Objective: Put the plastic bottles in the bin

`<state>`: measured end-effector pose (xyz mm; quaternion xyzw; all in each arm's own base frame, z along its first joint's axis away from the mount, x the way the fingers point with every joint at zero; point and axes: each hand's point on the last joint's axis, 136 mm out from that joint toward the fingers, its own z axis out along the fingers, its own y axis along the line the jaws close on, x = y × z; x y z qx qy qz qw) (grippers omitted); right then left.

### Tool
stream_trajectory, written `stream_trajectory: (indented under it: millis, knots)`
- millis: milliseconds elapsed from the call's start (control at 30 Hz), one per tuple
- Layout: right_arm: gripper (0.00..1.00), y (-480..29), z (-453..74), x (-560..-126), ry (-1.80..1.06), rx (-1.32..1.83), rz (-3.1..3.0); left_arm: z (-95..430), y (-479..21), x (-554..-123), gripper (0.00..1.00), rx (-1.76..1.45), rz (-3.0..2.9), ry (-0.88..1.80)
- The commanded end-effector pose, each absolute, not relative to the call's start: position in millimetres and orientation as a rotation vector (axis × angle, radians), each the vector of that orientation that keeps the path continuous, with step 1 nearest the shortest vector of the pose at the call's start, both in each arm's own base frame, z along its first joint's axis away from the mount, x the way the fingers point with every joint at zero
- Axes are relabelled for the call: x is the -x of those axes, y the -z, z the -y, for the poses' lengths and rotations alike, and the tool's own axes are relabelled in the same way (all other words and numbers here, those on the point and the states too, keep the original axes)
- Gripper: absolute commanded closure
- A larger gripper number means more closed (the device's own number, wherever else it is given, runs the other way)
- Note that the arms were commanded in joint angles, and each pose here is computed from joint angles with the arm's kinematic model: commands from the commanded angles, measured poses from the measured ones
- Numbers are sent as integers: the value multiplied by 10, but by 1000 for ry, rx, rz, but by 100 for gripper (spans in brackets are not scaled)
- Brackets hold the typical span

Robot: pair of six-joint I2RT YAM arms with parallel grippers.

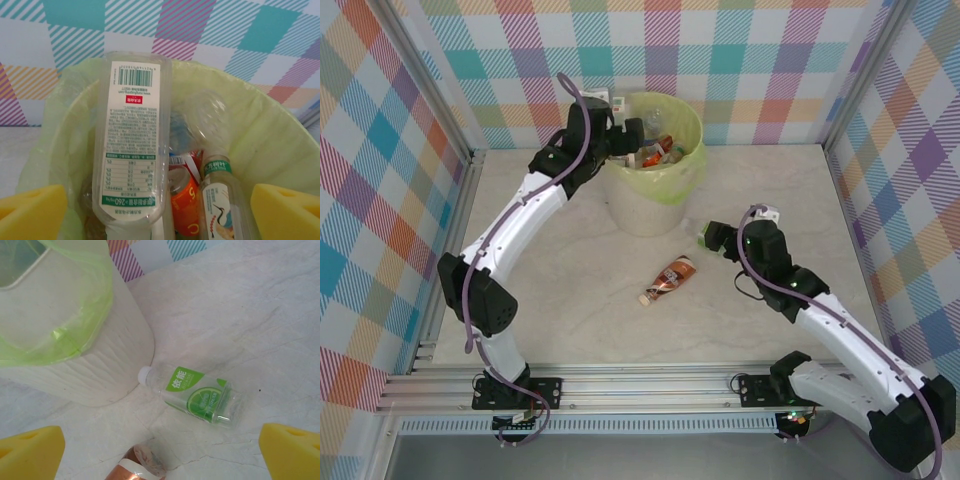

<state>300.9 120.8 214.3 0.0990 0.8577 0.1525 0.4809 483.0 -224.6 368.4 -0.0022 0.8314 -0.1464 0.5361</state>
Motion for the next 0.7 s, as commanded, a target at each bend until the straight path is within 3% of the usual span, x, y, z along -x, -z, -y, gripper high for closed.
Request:
stream_trajectory:
  millis: [0, 233, 667]
  knots:
    - [0, -2014, -1231, -3041, -309, -159, -2133, 2167, -4171, -4555, 3, -4, -1898, 450]
    - [0, -1776, -1236, -3200, -173, 12, -2235, 2103, -4292, -4270, 0, -22, -1849, 523]
    - [0, -1203, -1276, -3630, -244, 385, -2483, 1639, -4178, -3689, 0, 97, -1763, 534]
